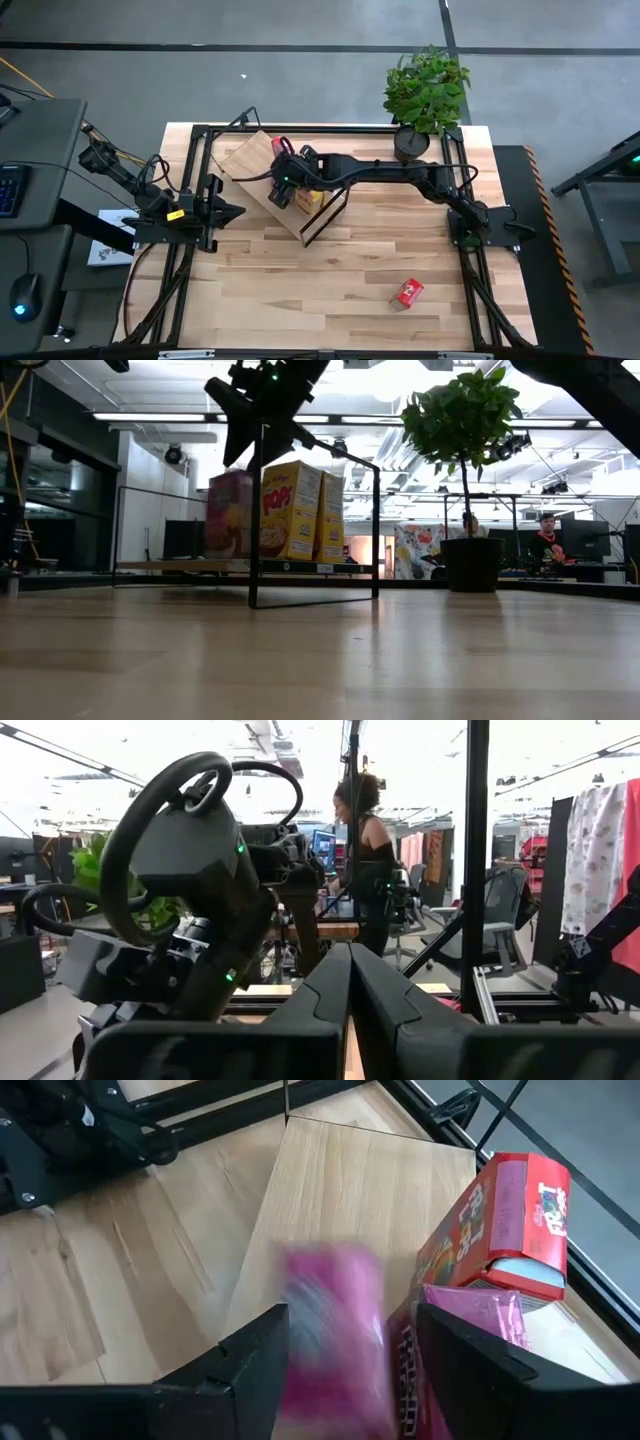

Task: Stack cereal on shelf
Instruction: Put the violet cereal box on the shelf aligned with the other violet cereal box

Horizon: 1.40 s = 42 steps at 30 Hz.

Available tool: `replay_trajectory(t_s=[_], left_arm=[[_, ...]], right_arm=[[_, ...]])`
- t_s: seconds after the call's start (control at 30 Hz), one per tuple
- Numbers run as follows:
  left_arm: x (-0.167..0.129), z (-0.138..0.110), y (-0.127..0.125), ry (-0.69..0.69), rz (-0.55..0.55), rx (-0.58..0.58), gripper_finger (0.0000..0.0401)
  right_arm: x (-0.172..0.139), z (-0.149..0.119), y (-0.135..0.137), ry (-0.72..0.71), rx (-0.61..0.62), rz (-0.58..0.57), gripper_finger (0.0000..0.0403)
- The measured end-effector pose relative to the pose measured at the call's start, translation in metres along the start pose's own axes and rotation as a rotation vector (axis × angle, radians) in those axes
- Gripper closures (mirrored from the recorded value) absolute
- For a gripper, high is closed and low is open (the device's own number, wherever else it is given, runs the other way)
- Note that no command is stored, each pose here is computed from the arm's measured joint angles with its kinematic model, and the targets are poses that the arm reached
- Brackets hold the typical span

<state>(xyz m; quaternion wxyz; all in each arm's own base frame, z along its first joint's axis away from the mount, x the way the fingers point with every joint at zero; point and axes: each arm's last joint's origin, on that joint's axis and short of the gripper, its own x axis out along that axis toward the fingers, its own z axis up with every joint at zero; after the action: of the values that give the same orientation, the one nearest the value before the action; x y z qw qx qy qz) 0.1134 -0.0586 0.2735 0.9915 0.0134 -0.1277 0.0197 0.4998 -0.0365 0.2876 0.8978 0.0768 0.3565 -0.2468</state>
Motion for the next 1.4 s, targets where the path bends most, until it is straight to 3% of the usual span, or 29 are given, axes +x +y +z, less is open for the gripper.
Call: replay_trajectory(t_s=[0.23,0.53,0.77,0.97,1.23,1.4], left_arm=[[0.000,0.000,0.000,0.004,-0.001,-0.007,0.0401],[0.000,-0.001,0.000,0.013,0.004,-0.002,0.0401],[-0.001,-0.006,0.005,0.088,0.195,0.055,0.0401],[0.002,-0.013,0.006,0.144,0.296,0.083,0.0401],[0.012,-0.032,0.005,0.241,0.289,0.090,0.0401],[0.012,-0.044,0.003,0.318,0.191,0.012,0.0401]], right_arm=[[0.000,0.002,0.001,-0.016,0.008,0.002,0.0164],[-0.009,0.013,0.001,-0.068,-0.101,0.015,0.0162],[-0.028,0.020,-0.005,-0.016,-0.293,0.000,0.0170],[-0.045,0.016,-0.025,0.082,-0.370,-0.043,0.0228],[-0.072,0.010,-0.042,0.214,-0.406,-0.052,0.0388],[-0.087,-0.007,-0.048,0.333,-0.405,-0.082,0.0384]])
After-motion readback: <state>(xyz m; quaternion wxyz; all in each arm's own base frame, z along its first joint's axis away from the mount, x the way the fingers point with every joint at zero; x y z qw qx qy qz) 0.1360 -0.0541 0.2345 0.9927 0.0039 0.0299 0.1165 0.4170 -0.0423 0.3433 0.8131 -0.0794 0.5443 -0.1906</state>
